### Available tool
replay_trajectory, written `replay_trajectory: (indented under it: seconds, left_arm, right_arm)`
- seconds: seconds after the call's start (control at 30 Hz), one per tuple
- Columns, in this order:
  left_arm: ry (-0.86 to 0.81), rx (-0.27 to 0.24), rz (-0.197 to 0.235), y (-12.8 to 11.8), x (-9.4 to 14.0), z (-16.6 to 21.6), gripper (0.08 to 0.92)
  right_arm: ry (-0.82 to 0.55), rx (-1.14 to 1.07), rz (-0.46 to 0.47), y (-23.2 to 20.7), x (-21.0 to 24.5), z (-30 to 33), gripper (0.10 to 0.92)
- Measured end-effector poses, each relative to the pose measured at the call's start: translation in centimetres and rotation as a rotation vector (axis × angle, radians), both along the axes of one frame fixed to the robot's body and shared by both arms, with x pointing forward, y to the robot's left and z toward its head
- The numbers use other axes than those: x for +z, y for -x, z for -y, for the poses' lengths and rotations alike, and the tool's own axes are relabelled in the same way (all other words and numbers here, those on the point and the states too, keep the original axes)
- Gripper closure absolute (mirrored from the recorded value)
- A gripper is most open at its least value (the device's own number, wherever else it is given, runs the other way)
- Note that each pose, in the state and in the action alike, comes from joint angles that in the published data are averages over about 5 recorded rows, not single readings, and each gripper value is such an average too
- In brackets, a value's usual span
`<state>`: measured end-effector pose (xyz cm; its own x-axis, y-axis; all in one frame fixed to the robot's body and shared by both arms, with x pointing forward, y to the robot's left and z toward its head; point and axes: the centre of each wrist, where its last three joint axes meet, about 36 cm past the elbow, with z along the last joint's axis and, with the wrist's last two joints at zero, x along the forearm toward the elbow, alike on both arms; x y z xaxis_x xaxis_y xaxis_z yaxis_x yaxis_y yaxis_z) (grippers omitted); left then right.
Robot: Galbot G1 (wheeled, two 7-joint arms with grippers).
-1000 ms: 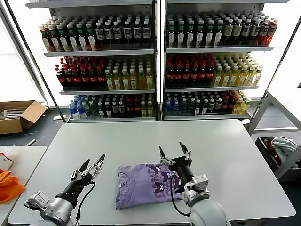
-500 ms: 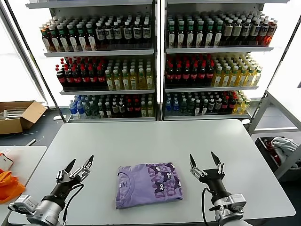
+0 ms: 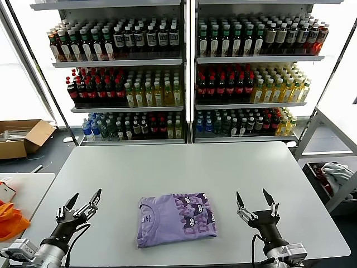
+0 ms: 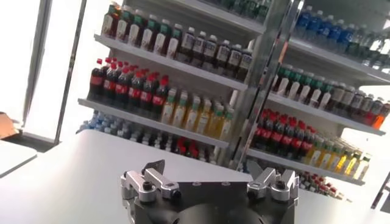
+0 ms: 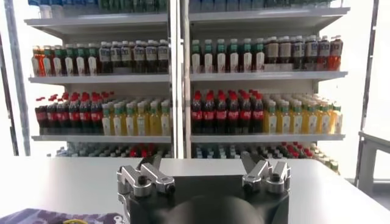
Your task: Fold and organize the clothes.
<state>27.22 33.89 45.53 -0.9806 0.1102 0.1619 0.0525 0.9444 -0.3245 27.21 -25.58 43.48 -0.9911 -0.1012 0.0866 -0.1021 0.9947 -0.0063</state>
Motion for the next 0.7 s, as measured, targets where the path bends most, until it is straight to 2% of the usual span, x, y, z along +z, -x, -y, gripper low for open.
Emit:
replay_trajectory:
  seconds: [0.7]
  left_arm:
    - [-0.026, 0.013, 0.008, 0.57, -0.11, -0.48, 0.177]
  right_arm:
    - [0.024, -0.010, 0.004, 0.76, -0.09, 0.28, 0.200]
